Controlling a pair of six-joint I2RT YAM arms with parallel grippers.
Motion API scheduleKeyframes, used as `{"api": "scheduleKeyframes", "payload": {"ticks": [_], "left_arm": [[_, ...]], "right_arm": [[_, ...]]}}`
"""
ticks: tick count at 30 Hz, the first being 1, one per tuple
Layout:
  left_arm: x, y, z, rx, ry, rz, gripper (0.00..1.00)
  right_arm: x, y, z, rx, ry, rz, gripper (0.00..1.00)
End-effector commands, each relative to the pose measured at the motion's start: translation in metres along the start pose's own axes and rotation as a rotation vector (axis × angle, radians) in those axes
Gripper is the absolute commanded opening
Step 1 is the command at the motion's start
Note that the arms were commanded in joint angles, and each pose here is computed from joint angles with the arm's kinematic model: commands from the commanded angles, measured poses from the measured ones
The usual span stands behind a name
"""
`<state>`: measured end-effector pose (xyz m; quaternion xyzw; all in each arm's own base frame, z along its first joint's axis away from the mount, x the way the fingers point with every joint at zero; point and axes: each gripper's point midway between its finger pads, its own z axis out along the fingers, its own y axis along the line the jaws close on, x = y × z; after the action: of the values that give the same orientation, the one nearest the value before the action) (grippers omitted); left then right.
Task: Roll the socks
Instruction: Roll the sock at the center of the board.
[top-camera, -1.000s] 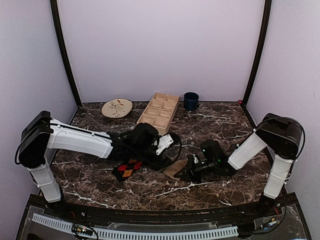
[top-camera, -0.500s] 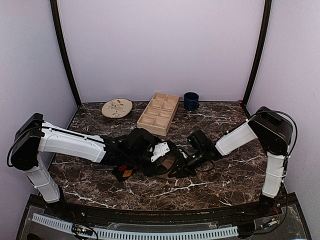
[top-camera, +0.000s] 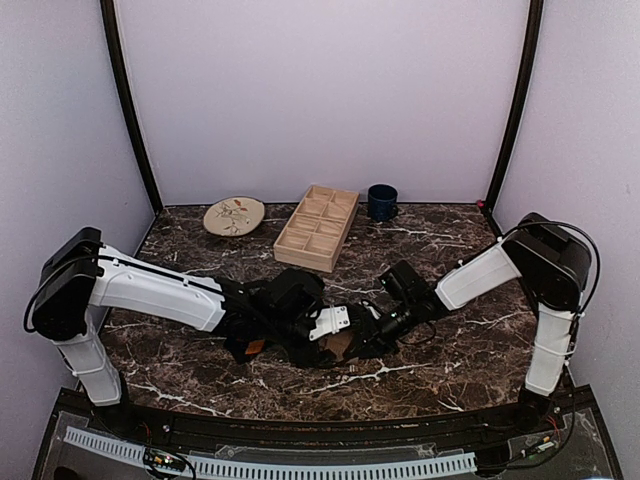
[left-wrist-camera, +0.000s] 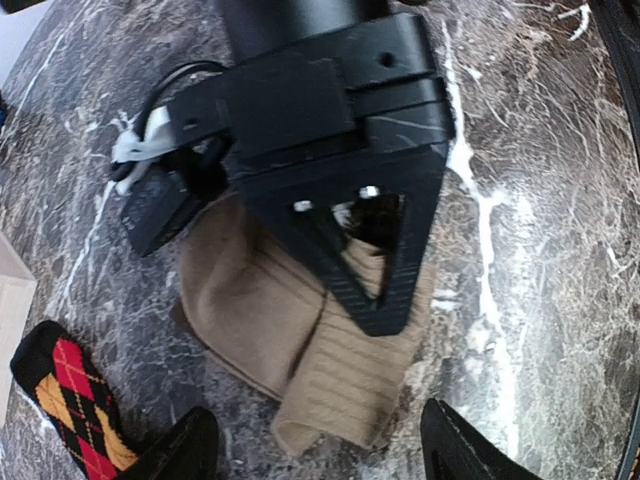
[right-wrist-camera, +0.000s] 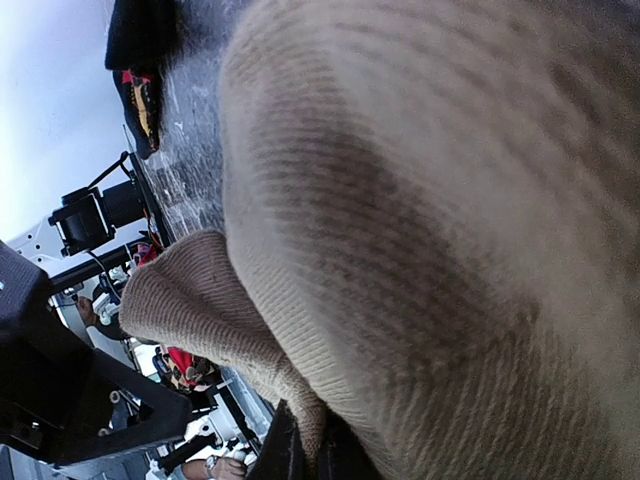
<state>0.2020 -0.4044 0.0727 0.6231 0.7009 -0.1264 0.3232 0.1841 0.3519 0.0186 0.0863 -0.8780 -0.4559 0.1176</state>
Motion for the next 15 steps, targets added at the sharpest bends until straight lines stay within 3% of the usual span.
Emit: {"api": "scheduleKeyframes", "payload": {"ticks": [1,15], "left_arm": [[-0.004,-0.011,0.002,0.031,0.013,0.064,0.74],[0.014,-0.014,0.028,-0.145,0.117,0.27,0.67]], "right_arm": [[0.009,-0.031,0.002,0.091,0.03,0.09,0.0],[0.004,-0.028,-0.001,0.081,0.03,0.088,0.0]]}}
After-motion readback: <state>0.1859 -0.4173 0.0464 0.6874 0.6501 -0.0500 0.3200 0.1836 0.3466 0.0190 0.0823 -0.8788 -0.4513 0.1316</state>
